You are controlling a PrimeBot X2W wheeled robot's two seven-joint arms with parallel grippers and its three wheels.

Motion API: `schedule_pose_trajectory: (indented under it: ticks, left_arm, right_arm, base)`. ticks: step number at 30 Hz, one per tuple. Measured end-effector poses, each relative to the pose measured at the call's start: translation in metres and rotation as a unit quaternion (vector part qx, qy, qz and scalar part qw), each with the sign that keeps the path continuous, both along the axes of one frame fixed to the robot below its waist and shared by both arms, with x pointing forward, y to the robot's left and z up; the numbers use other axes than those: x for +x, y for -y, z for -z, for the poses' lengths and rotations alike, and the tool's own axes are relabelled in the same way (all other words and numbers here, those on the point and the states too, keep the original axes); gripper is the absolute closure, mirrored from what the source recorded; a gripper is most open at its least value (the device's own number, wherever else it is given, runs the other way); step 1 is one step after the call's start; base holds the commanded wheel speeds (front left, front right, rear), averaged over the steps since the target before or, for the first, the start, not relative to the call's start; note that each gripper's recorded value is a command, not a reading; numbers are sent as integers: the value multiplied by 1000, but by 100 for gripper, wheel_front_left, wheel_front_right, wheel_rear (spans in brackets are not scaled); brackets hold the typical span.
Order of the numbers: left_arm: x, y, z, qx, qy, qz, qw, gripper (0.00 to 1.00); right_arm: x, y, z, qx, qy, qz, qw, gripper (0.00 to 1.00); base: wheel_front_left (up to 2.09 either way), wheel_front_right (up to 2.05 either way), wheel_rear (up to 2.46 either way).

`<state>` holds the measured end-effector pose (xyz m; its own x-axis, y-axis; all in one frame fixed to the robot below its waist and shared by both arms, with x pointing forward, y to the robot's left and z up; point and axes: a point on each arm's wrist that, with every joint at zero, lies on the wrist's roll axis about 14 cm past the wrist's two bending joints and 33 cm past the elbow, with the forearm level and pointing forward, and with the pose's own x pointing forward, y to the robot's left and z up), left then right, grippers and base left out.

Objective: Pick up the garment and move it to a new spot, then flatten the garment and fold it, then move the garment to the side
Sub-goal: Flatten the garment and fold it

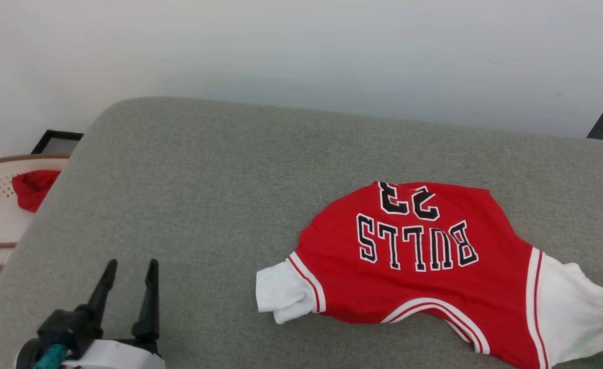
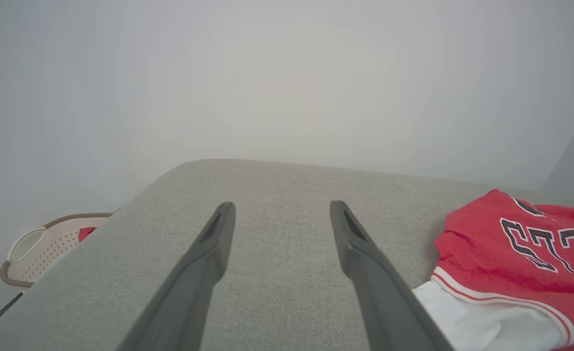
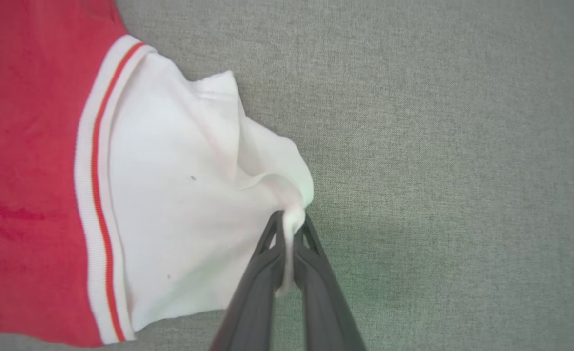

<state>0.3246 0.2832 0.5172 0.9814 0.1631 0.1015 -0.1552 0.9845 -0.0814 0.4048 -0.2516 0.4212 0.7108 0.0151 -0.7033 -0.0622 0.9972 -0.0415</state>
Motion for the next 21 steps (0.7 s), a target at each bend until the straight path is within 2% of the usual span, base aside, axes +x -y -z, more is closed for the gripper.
schedule_pose_trajectory:
  ticks: [1,2,8,13,18,21]
  left_arm:
    - [1,2,1,1,-3,6,1000,0]
    - [1,4,2,0,-4,10,1000,0]
    - [7,16,7,-1,-15,41,999,0]
    - [15,33,15,-6,-36,84,996,0]
    - [30,55,21,-13,-92,146,985,0]
    - [39,68,27,-25,-143,179,973,0]
  right_arm:
    - [-1,-1,2,1,-1,1,1000,23]
    - [-2,-2,3,1,-1,2,1000,0]
    - [-9,-4,8,7,-3,6,1000,0]
    - [-6,1,-9,10,33,10,999,0]
    - [-2,6,-40,10,97,15,995,0]
    - [-6,3,-51,17,125,17,992,0]
  base:
    - [0,0,0]
    - [0,0,0]
    - [0,0,0]
    - [0,0,0]
    - [0,0,0]
    - [0,0,0]
